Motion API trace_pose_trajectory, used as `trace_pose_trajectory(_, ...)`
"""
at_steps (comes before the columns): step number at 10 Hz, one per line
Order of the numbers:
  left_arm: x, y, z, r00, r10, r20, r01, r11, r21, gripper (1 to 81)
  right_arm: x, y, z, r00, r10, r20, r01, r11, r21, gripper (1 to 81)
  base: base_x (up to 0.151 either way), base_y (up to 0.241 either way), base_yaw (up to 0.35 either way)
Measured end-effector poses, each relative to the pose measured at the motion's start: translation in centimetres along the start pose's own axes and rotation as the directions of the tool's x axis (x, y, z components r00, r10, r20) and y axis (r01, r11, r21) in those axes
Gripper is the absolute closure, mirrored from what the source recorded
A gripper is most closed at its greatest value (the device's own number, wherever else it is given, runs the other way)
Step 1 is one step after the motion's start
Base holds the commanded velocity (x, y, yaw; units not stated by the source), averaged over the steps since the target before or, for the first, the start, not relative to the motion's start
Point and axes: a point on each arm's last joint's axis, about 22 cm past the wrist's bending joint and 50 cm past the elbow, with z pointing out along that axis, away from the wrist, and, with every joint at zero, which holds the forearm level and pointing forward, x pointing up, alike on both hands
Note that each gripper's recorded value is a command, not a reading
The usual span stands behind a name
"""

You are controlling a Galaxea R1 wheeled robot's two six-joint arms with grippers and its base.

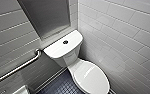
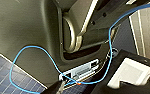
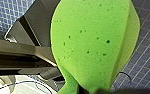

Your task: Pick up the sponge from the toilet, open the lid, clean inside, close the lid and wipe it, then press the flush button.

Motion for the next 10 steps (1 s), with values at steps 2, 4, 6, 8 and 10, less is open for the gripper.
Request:
trace_pose_trajectory(2, 0.1, 0.5, -1.0, 0.999, 0.025, -0.034, -0.025, 1.000, 0.012, 1.0, -2.8, 0.5, -0.5, 1.000, -0.023, -0.007, 0.023, 1.000, -0.005, 81.1, 0.000, 0.000, 0.000)
trace_pose_trajectory(4, 0.1, 0.8, -1.7, 0.997, 0.048, -0.061, -0.046, 0.998, 0.035, 1.0, -3.0, -1.2, -0.1, 0.997, -0.055, -0.050, 0.056, 0.998, 0.022, 81.1, 0.000, 0.000, 0.000)
trace_pose_trajectory(6, 0.0, 1.0, -2.2, 0.994, 0.069, -0.084, -0.064, 0.996, 0.060, 1.0, -4.1, -2.1, -0.4, 0.993, -0.091, -0.069, 0.094, 0.995, 0.038, 81.1, 0.000, 0.000, 0.000)
trace_pose_trajectory(8, -2.1, 2.1, -2.4, 0.996, 0.062, -0.067, -0.059, 0.997, 0.052, 1.0, -7.1, -1.9, -0.4, 0.991, -0.130, -0.045, 0.132, 0.991, 0.037, 81.1, 0.000, 0.000, 0.000)
trace_pose_trajectory(10, -4.1, 2.3, -2.9, 0.997, 0.051, -0.053, -0.048, 0.997, 0.059, 1.0, -9.5, -1.7, -0.4, 0.990, -0.136, -0.028, 0.137, 0.990, 0.031, 81.1, 0.000, 0.000, 0.000)
